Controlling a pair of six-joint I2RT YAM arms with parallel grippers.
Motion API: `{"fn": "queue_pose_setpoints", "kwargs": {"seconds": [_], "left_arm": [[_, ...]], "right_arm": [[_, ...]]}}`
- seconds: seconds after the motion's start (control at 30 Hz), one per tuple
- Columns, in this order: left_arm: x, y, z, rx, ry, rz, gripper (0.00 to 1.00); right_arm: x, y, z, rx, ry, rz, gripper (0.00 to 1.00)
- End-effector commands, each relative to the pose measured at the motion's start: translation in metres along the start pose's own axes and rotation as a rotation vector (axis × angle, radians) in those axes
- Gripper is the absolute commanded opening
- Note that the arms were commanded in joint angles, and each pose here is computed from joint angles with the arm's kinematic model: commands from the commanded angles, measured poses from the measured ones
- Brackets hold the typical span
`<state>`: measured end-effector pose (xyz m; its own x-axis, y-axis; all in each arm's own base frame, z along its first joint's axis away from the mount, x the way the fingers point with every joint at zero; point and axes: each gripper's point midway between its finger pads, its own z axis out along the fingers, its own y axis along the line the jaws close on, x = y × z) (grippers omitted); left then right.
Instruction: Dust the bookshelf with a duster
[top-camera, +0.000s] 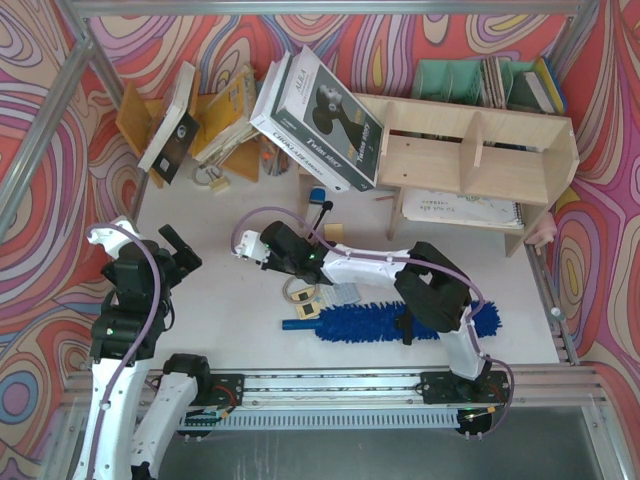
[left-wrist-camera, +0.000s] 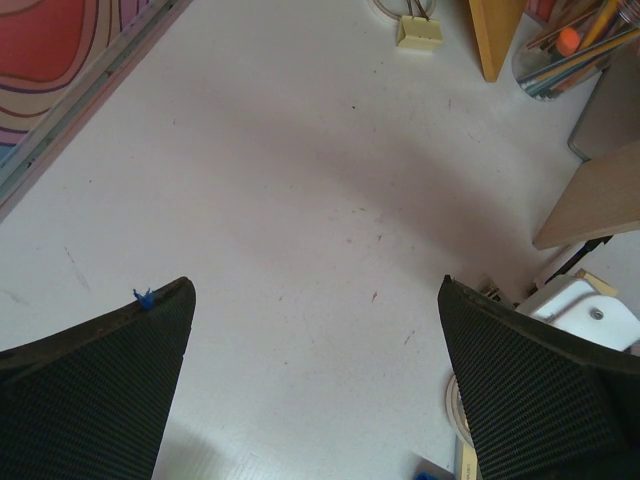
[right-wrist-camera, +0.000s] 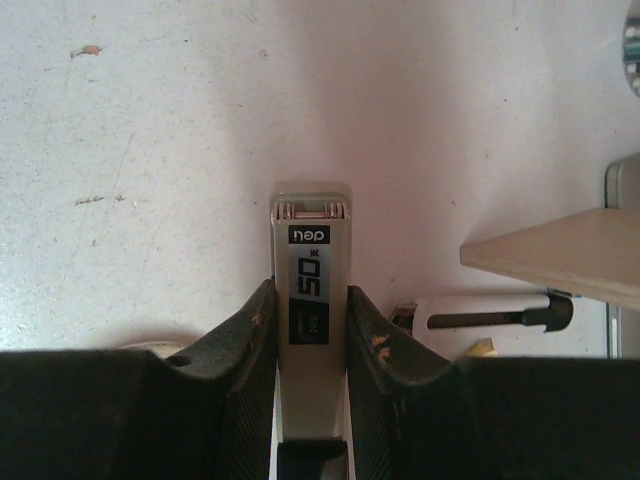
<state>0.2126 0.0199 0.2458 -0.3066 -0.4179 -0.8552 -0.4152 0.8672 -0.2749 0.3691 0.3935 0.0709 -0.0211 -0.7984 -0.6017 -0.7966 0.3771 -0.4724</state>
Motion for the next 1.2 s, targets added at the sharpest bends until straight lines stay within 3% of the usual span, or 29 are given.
{"fn": "queue_pose_setpoints", "kwargs": {"seconds": [0.0,0.4,0.7,0.97,1.17], "left_arm": [[0.005,0.006,0.001,-0.023,0.005,-0.002,0.99],[0.005,0.007,0.001,-0.027,0.005,-0.002,0.98],[0.004,0.007,0.001,-0.027,0.003,-0.003,0.99],[0.004,0.008,0.001,-0.029,0.0,-0.007,0.98],[0.002,0.009,-0.002,-0.025,-0.01,-0.013,0.98]], "right_arm": [[-0.008,-0.001,0.01,-0.02,-0.02,-0.006,0.21],[-0.002,0.007,0.02,-0.043,-0.007,-0.003,0.32],[-0.016,-0.011,0.009,0.02,-0.032,-0.004,0.59],[-0.064,-0.033,-0.054,0.23,-0.116,0.057,0.66],[-0.054,-0.009,-0.103,0.273,-0.085,0.175,0.66]]}}
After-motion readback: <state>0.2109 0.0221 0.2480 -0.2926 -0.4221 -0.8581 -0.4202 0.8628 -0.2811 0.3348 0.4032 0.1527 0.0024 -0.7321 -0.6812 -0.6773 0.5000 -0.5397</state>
